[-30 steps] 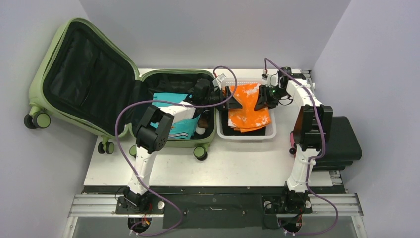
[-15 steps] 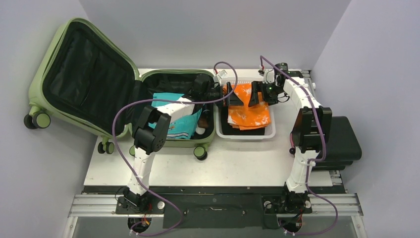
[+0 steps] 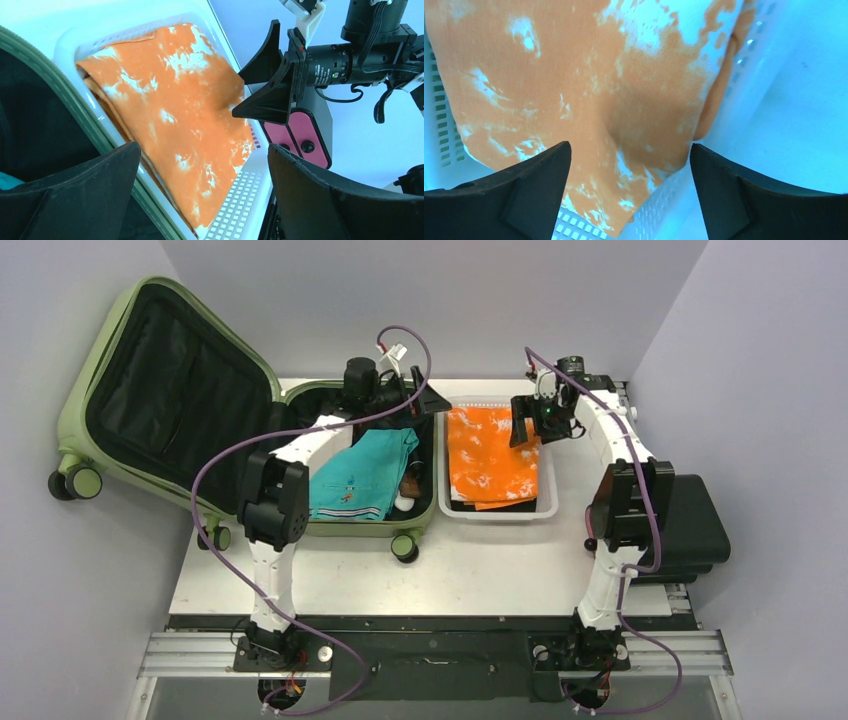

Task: Open, take out, and arrange the luggage
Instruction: Place the clothes in the bin.

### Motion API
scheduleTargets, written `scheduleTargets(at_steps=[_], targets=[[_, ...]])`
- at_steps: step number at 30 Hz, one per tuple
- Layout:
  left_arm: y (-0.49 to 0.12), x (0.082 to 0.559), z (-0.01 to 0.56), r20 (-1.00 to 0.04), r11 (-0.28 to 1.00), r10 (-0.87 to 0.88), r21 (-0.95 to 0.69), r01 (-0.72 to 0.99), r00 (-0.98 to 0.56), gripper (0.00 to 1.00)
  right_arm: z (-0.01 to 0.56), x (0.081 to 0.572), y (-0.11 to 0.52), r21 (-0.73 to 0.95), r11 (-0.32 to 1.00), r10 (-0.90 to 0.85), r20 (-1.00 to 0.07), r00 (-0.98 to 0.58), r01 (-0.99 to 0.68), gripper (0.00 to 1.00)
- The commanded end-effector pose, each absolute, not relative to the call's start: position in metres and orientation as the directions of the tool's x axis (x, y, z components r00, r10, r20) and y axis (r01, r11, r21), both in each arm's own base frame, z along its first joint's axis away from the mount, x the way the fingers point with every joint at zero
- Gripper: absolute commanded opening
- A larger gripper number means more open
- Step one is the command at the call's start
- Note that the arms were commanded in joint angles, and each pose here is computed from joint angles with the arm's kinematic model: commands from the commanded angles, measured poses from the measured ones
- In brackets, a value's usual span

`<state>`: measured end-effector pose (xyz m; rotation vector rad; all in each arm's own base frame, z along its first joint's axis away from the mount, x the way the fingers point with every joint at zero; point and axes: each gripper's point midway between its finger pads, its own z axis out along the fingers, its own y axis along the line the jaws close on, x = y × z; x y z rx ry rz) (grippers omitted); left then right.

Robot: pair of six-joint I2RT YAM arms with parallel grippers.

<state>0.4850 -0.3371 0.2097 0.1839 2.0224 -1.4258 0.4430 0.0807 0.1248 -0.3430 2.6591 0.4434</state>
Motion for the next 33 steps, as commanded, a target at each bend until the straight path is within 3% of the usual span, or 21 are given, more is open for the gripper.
scheduleTargets(at_steps=[1,7,11,15,20,23,33], targets=[[-0.335,0.476,0.269,-0.658,0.355,-0.263,-0.746,0.563,-0.706,0.96,0.196,0.457,0.066,0.13,0.941,-0.178,-0.594,-0.784,-0.312,0.84],[-0.327,0.472,0.304,-0.698,0.304,-0.269,-0.715,0.629,-0.663,0.96,0.243,0.459,0.069,0.107,0.94,-0.159,-0.703,-0.693,-0.324,0.85],[-0.308,0.478,0.311,-0.729,0.353,-0.266,-0.682,0.64,-0.63,0.96,0.235,0.459,0.092,0.193,0.916,-0.115,-0.714,-0.69,-0.353,0.87],[-0.268,0.487,0.296,-0.783,0.496,-0.203,-0.6,0.628,-0.588,0.96,0.19,0.456,0.106,0.308,0.895,-0.066,-0.626,-0.777,-0.324,0.87],[-0.193,0.491,0.264,-0.782,0.631,-0.198,-0.563,0.533,-0.591,0.96,0.104,0.447,0.092,0.272,0.934,-0.072,-0.49,-0.869,-0.23,0.87],[-0.15,0.486,0.255,-0.788,0.71,-0.191,-0.523,0.471,-0.585,0.96,0.087,0.443,0.091,0.26,0.939,-0.085,-0.459,-0.884,-0.225,0.87],[-0.075,0.458,0.254,-0.813,0.786,-0.218,-0.474,0.397,-0.539,0.96,0.243,0.447,0.14,0.008,0.886,-0.29,-0.77,-0.568,-0.463,0.88]])
